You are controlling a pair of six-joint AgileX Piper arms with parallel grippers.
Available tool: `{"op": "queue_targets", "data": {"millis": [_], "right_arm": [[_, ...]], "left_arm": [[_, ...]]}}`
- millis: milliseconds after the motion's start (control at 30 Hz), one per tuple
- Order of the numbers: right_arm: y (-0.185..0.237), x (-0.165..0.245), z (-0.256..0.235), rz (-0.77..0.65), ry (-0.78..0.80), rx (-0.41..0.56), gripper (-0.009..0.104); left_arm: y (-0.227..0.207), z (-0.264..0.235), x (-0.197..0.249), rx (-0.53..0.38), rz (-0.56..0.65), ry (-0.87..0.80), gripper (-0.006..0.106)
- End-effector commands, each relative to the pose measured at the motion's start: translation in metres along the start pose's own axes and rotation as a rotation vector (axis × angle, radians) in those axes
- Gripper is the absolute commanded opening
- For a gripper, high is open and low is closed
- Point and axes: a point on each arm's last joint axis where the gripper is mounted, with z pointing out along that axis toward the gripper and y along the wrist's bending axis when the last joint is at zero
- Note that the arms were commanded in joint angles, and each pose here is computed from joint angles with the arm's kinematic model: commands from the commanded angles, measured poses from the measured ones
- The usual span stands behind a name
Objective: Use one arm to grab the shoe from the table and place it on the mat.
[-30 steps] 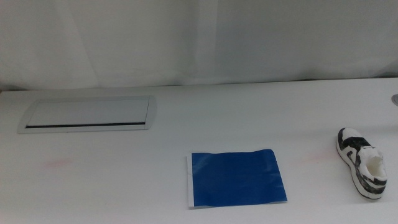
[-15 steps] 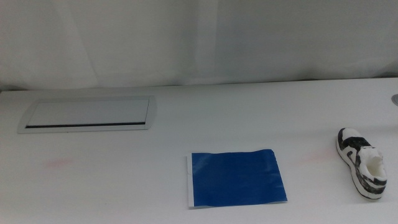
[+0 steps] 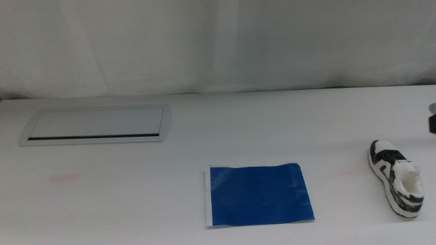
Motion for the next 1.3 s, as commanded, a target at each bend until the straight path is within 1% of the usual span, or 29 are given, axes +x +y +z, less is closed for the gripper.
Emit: {"op": "queue_targets", "data": {"millis": [0, 100, 200, 367, 633, 967, 1267], "right_arm": [[-0.002, -0.004, 0.016, -0.028, 0.087, -0.018, 0.103], [-0.006, -0.006, 0.043, -0.042, 0.196, -0.040, 0.103], [-0.009, -0.008, 0.066, -0.036, 0.263, -0.054, 0.103], [-0.009, -0.009, 0.098, -0.069, 0.304, -0.063, 0.103], [0.005, -0.001, 0.143, -0.191, 0.375, -0.055, 0.103], [0.002, 0.009, 0.177, -0.135, 0.409, -0.025, 0.103], [0.000, 0.025, 0.204, -0.070, 0.490, -0.012, 0.102]], "left_arm": [[0.001, 0.001, 0.012, -0.002, -0.009, 0.023, -0.003], [0.001, 0.001, 0.012, -0.002, -0.009, 0.023, -0.003], [0.001, 0.001, 0.012, -0.002, -0.009, 0.023, -0.003], [0.001, 0.001, 0.012, -0.002, -0.009, 0.023, -0.003], [0.001, 0.001, 0.012, -0.002, -0.009, 0.023, -0.003], [0.001, 0.001, 0.012, -0.002, -0.009, 0.023, -0.003], [0.001, 0.001, 0.012, -0.002, -0.009, 0.023, -0.003]]}}
